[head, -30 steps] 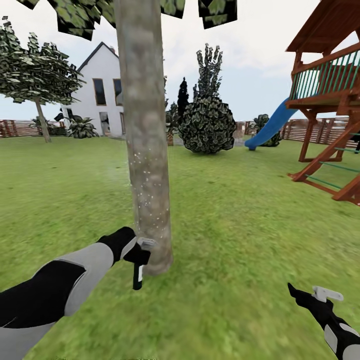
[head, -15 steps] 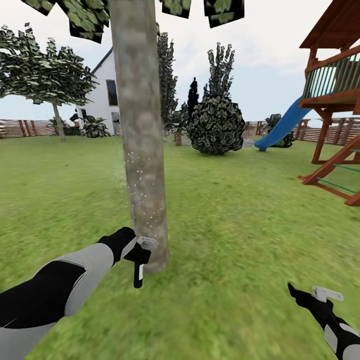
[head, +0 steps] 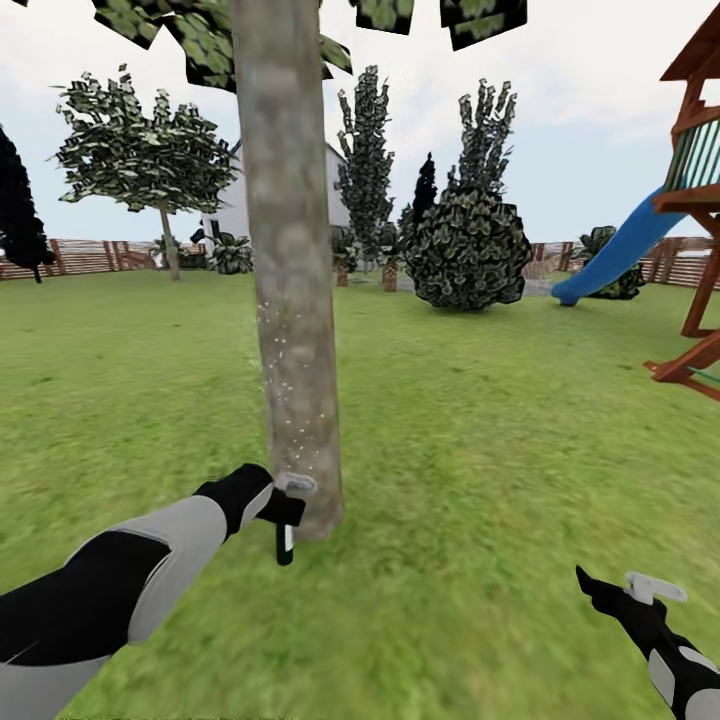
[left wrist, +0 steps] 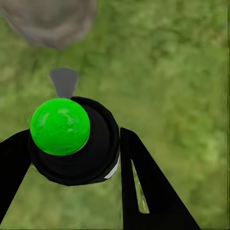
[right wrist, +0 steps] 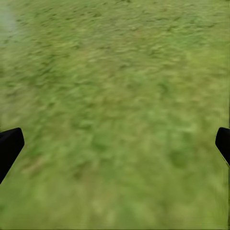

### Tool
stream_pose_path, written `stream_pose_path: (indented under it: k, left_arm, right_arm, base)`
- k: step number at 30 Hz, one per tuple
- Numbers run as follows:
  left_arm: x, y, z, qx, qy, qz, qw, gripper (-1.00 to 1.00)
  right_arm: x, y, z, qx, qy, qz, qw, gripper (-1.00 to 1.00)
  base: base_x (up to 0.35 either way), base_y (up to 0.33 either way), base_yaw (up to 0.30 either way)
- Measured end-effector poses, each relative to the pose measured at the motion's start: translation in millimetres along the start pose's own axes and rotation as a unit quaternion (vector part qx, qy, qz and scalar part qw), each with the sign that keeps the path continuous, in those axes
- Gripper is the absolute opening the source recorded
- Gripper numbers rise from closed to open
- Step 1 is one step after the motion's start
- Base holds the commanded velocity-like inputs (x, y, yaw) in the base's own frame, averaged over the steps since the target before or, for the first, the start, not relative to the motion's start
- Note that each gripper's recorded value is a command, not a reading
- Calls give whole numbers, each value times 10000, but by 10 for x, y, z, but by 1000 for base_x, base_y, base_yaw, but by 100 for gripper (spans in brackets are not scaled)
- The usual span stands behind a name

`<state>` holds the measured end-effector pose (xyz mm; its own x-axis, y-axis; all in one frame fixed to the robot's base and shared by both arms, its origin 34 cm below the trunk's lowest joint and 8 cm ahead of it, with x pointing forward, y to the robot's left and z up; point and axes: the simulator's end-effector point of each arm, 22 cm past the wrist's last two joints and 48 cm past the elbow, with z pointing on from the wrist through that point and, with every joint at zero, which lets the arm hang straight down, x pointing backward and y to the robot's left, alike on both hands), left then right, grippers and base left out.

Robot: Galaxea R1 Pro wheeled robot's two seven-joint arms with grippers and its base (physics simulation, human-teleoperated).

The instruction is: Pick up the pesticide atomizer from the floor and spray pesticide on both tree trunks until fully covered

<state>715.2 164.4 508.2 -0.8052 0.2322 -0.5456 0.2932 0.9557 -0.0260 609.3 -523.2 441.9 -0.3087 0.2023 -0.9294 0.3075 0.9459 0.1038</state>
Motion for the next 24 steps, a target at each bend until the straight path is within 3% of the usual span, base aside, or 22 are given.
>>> stream_pose_path:
  k: [5, 21, 24]
  left_arm:
    - [3, -22, 12, 60, -44, -88, 9999, -100]
    - [0, -24, 12, 66, -49, -94, 9999, -100]
    - [-23, -76, 10, 189, -96, -288, 9994, -100]
  right_arm:
    - [0, 2, 0, -5, 0, 1, 10000, 100]
    - [0, 1, 0, -1, 1, -3, 10000, 100]
    - [0, 1, 0, -2, 0, -2, 10000, 100]
  base:
    - [0, -331, 74]
    - [18, -332, 251]
    - [89, -332, 254]
